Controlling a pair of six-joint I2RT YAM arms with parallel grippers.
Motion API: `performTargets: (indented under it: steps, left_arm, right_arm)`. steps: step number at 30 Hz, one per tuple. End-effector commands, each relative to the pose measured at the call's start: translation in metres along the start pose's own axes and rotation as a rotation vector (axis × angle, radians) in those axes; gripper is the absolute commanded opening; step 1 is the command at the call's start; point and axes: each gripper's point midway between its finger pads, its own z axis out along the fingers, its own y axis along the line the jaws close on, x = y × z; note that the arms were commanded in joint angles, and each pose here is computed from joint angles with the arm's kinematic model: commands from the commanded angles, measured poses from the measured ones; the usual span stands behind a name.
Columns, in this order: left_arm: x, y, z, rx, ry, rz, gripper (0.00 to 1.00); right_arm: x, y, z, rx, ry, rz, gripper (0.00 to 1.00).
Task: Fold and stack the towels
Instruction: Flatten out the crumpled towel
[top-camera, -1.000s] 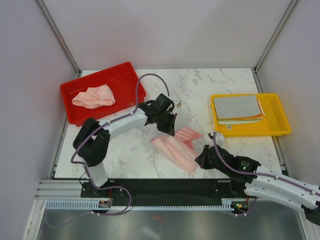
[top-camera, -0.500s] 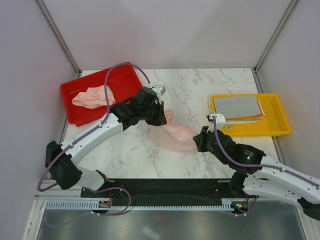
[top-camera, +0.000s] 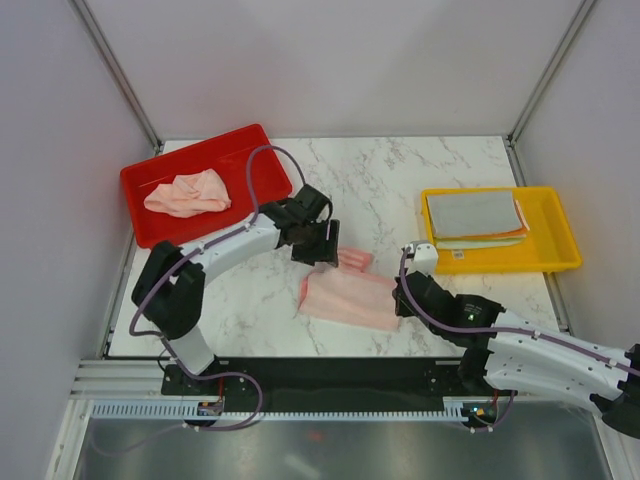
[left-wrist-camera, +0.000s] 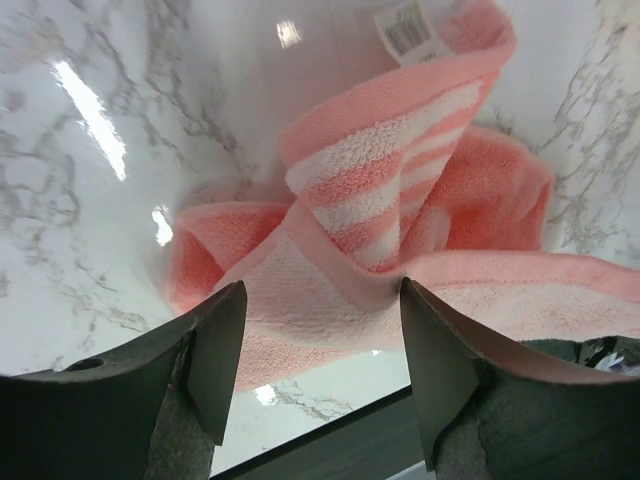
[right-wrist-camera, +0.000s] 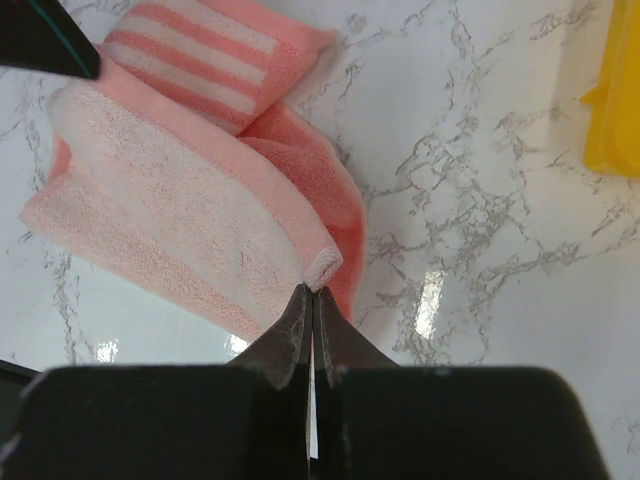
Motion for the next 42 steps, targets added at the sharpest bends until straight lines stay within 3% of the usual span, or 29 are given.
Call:
performTargets:
  steps: [1,7,8,12,21,31,33,35,40,42]
  left_arm:
    - [-0.038,0.017,-0.043,0.033,-0.164,-0.004,0.70]
    - [-0.026,0.011,-0.024,0.183,-0.126,0.043,0.65]
    - [-0.020,0.010,-0.018,0.199,-0.097,0.039,0.60]
    - [-0.006,0.015,-0.012,0.209,-0.072,0.047,0.54]
    - [0.007,0.015,0.006,0.300,-0.011,0.007,0.52]
    - [0.023,0.028,0.012,0.265,0.009,-0.021,0.61]
    - [0.022,0.028,0.012,0.265,0.001,-0.023,0.56]
    - [0.018,0.026,0.009,0.267,-0.015,-0.025,0.42]
    - [0.007,0.017,-0.005,0.293,-0.061,-0.021,0.19]
    - [0.005,0.015,-0.013,0.299,-0.077,-0.027,0.17]
  right_arm:
    - [-0.010,-0.004,0.001,0.018,-0.044,0.025,0.00]
    - [0.003,-0.006,0.003,0.004,-0.011,0.040,0.00]
    - [0.003,-0.007,0.003,0.006,-0.010,0.047,0.00]
    - [0.002,-0.013,0.002,0.030,-0.015,0.058,0.00]
    - [0.003,-0.010,0.002,0.021,-0.002,0.058,0.00]
    - [0.003,-0.010,0.001,0.015,-0.002,0.063,0.00]
    - [0.003,-0.011,0.001,0.015,-0.001,0.061,0.00]
    - [0.003,-0.011,0.001,0.017,-0.001,0.060,0.00]
    - [0.002,-0.010,0.000,0.013,-0.006,0.067,0.00]
    - [0.000,-0.009,-0.001,0.010,-0.010,0.071,0.00]
